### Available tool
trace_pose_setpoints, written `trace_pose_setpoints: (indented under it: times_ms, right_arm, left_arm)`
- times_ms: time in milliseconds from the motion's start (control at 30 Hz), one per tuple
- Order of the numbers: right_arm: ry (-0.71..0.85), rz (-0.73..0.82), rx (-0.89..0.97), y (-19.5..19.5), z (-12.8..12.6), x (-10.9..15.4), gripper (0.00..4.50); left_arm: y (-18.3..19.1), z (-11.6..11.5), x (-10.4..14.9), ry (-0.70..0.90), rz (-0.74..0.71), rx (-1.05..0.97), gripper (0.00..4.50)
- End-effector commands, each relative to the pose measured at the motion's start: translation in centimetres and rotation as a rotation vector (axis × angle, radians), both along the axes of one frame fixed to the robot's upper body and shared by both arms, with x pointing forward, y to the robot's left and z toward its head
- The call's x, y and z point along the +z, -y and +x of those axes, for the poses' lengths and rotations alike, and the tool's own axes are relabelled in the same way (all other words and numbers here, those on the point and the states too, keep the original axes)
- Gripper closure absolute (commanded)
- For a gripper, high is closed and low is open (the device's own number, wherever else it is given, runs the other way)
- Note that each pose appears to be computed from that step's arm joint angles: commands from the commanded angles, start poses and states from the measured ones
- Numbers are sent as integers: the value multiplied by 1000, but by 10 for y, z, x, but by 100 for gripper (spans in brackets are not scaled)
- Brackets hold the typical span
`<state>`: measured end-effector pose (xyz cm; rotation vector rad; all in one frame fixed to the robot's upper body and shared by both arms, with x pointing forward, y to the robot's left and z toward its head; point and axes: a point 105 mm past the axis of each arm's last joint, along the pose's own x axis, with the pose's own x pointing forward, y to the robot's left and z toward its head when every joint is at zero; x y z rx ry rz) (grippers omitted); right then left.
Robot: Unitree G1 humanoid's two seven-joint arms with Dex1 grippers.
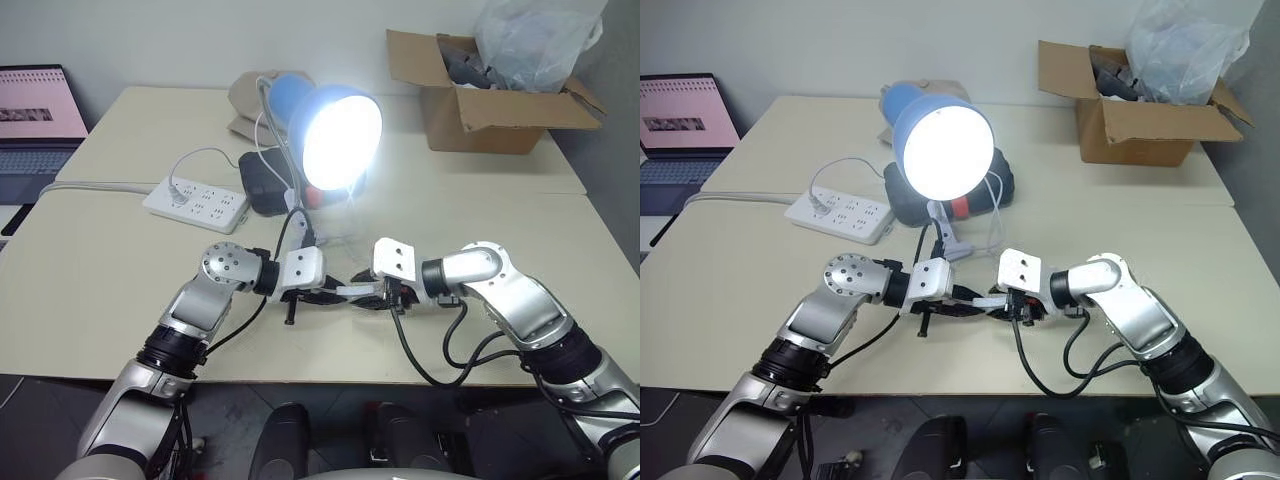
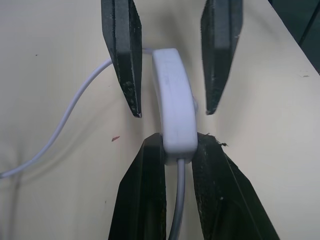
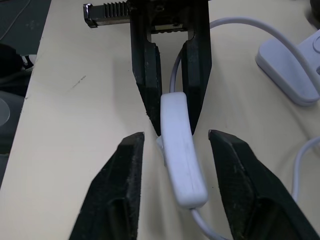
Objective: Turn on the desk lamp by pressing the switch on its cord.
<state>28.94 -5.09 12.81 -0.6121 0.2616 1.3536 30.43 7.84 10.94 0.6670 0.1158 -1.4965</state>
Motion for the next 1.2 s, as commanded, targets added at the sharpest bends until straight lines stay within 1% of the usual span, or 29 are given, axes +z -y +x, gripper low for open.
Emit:
trace_pose_setpoints:
  times_ms: [33,67,100,233,333,433,667,767,800,1033,1100,1133,1200]
  right_arm:
    - [55,62,8,-1,1,23,143]
    - [61,69,7,0,0,26,112]
    - [65,73,6,2,0,30,98]
    - [78,52,2,18,-7,38,1]
    - [105,-19,-25,40,-15,36,0]
    - [120,-45,-62,53,-21,37,0]
    - [96,-31,-104,69,-41,40,0]
    - [100,-31,-125,71,-43,39,0]
    - [103,-30,-133,72,-43,40,0]
    - [104,-27,-164,75,-39,40,0]
    - [104,-27,-167,75,-38,40,0]
    - [104,-28,-167,75,-37,39,0]
    - [104,-27,-168,76,-36,39,0]
  left_arm:
    - [3,-2,7,38,-3,-25,410]
    - [3,-1,6,39,4,-24,410]
    - [3,-1,4,39,13,-23,410]
    - [5,5,-2,49,35,-6,410]
    - [13,7,-7,48,25,2,410]
    - [17,12,-13,52,30,19,410]
    - [26,27,-17,71,-4,93,410]
    - [26,30,-18,79,-3,103,410]
    - [26,31,-18,82,-3,104,353]
    - [22,27,-5,47,-54,81,226]
    - [20,27,1,51,-69,84,174]
    - [17,28,6,73,-76,87,163]
    - [10,27,22,118,-94,77,114]
